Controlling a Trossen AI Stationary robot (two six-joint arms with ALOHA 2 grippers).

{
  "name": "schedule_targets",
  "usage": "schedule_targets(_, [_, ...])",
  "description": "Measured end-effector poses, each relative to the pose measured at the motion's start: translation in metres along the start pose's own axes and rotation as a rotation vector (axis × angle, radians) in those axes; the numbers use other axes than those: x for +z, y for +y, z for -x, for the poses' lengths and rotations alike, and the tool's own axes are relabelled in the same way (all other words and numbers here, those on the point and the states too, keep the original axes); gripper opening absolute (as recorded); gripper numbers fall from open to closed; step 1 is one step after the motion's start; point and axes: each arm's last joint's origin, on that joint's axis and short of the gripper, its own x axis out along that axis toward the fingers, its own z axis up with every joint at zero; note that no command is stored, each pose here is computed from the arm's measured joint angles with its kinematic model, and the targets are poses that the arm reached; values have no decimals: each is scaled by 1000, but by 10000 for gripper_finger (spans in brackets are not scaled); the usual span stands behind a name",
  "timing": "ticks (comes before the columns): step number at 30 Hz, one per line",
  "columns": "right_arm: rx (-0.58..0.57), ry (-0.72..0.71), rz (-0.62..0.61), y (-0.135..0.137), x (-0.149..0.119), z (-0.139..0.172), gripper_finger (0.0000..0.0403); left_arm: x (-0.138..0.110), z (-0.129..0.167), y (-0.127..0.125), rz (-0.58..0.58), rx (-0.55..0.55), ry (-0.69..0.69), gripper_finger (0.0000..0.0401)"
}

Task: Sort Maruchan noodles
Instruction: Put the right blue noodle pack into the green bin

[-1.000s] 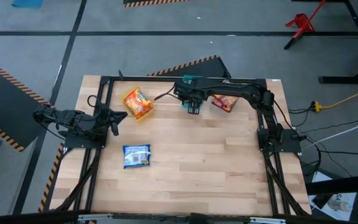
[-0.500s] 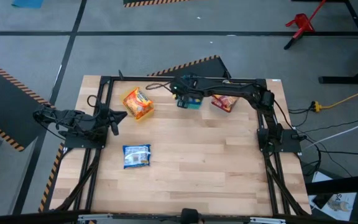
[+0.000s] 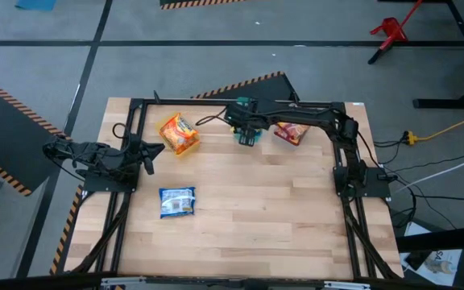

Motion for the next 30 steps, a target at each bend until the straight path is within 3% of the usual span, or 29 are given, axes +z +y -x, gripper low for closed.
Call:
schedule_targets(7, [6, -80, -44, 3, 4, -4, 216, 0, 0, 0, 0, -5, 3, 44])
schedule_targets(12, [1, -57, -39, 14, -7, -27, 216, -1, 0, -1, 0, -24, 18, 44])
schedule_targets(23, [-231, -87, -39, 26, -23, -64, 215, -1, 0, -1, 0, -24, 17, 44])
schedule_targets(26, [-239, -95, -44, 27, -23, -66, 195, -1, 0, -1, 0, -24, 18, 44])
schedule_targets(30, [-256, -95, -44, 27, -23, -65, 133, 0, 0, -1, 0, -19, 14, 44])
